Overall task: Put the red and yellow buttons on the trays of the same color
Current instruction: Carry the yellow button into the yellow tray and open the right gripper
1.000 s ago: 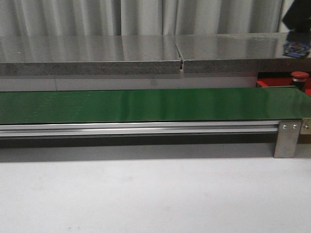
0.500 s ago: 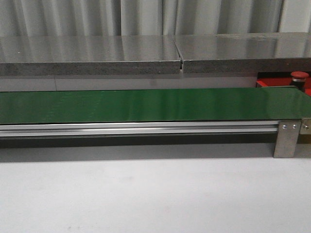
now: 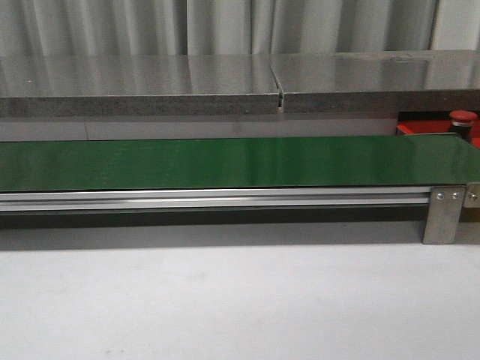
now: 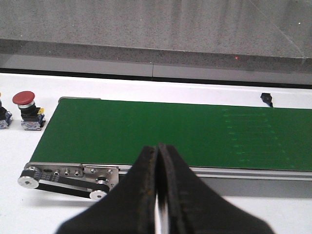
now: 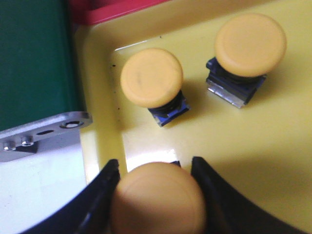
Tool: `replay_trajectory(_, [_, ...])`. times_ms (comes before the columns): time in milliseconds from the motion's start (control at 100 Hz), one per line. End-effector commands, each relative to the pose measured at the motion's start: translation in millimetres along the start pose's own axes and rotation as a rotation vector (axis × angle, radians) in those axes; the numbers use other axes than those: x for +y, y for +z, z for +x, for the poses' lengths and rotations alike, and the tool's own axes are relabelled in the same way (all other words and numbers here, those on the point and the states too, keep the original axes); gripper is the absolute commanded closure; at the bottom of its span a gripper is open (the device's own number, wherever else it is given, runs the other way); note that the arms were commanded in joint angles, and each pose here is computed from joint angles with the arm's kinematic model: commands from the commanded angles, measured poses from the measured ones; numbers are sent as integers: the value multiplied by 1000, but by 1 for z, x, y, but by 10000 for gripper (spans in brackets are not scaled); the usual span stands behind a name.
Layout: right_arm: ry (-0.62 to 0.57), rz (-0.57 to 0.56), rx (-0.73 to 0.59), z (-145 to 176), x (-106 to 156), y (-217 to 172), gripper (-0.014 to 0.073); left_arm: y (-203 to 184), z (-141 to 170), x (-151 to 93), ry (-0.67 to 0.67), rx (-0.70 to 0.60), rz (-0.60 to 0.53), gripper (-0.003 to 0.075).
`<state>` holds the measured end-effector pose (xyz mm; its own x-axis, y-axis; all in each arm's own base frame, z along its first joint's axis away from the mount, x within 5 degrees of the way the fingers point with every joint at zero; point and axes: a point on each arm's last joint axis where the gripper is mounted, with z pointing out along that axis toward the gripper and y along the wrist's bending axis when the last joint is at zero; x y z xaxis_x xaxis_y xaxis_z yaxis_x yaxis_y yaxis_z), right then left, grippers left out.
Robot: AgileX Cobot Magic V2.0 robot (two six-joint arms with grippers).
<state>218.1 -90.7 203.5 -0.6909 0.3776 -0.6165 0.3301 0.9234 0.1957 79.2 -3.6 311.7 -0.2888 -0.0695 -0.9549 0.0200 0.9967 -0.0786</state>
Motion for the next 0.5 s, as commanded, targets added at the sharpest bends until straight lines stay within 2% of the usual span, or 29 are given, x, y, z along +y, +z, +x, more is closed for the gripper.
replay_trajectory(0, [21, 33, -92, -10, -1, -8, 570, -3, -14, -2, -4, -91, 15, 739])
replay_trajectory(220, [23, 41, -90, -10, -3, -6, 570, -3, -14, -2, -4, -91, 15, 739])
replay_trajectory(490, [61, 40, -18, -4, -7, 13, 570, -3, -14, -2, -4, -91, 15, 739])
